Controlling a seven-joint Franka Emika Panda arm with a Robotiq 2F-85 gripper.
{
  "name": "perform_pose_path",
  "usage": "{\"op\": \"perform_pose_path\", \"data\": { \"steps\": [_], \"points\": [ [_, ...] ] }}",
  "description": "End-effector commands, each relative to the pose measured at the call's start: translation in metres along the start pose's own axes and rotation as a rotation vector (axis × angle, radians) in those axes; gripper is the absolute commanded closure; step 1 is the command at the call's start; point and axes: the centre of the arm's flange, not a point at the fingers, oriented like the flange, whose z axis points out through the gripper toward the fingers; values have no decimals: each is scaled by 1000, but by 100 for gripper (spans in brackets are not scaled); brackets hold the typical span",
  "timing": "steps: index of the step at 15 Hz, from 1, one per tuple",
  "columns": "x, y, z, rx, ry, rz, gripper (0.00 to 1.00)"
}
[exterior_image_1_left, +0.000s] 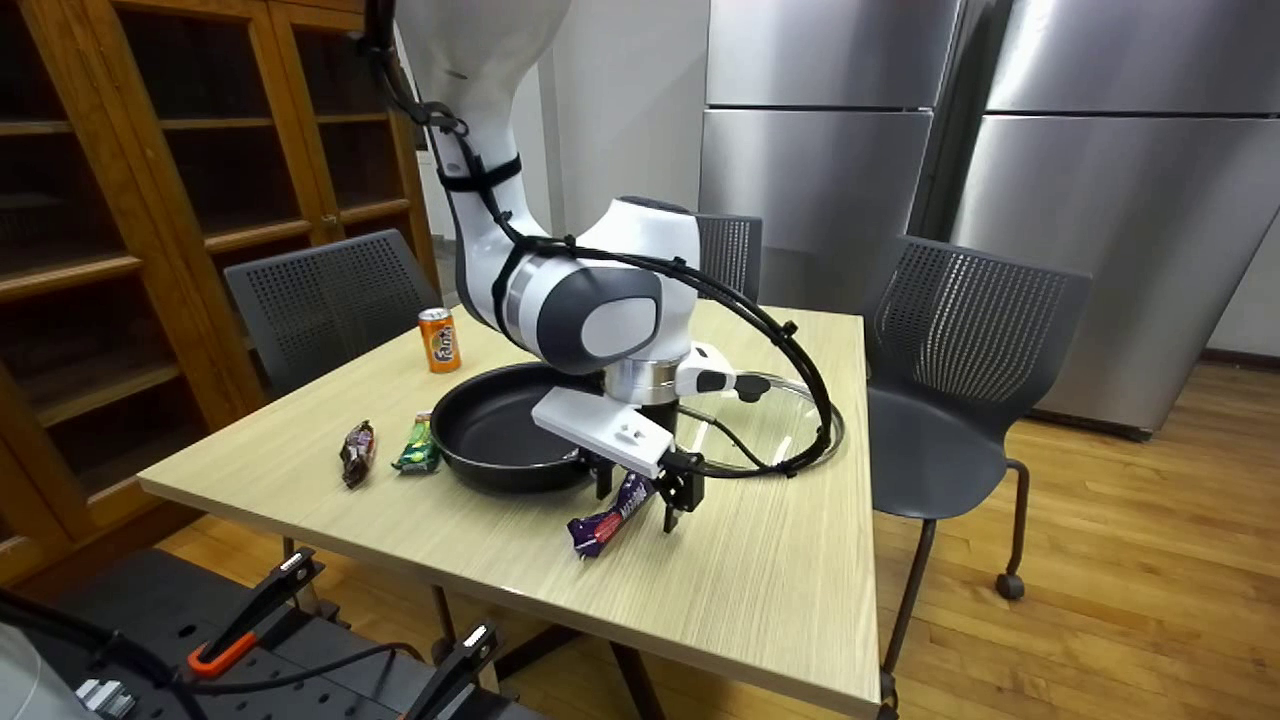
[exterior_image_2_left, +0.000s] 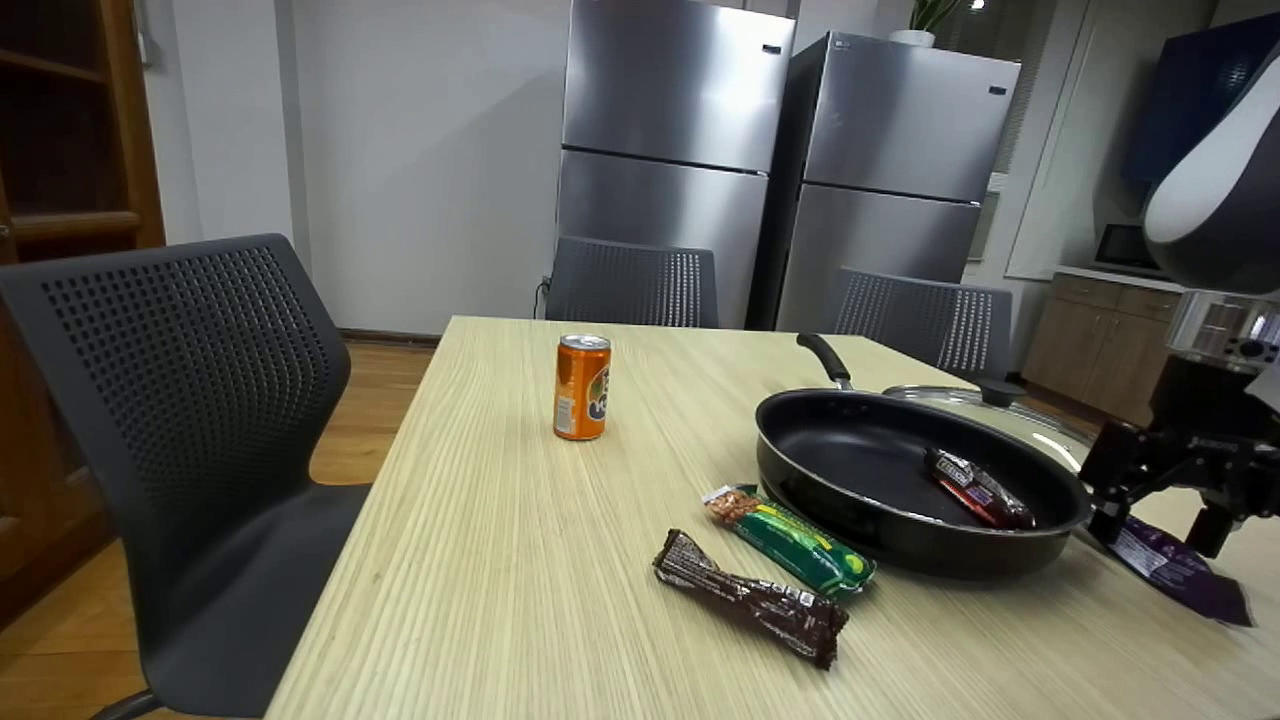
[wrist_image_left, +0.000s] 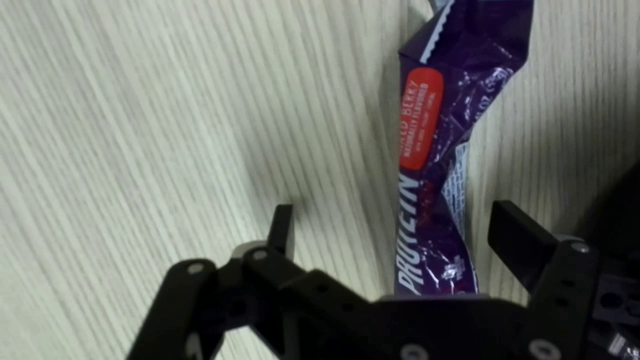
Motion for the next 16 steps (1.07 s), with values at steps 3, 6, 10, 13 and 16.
{"op": "perform_pose_path", "data": {
  "steps": [3,6,10,13,16],
  "points": [
    [-23,-3,-11,-20,-3,-48,0],
    [-27,-9,-13,-35,7,-70,0],
    [-25,-11,-23,-44,32,-89,0],
    [-20,-12,-22,-54,39,-99,26],
    [-17,-12,-21,-58,38,-104,51]
  ]
}}
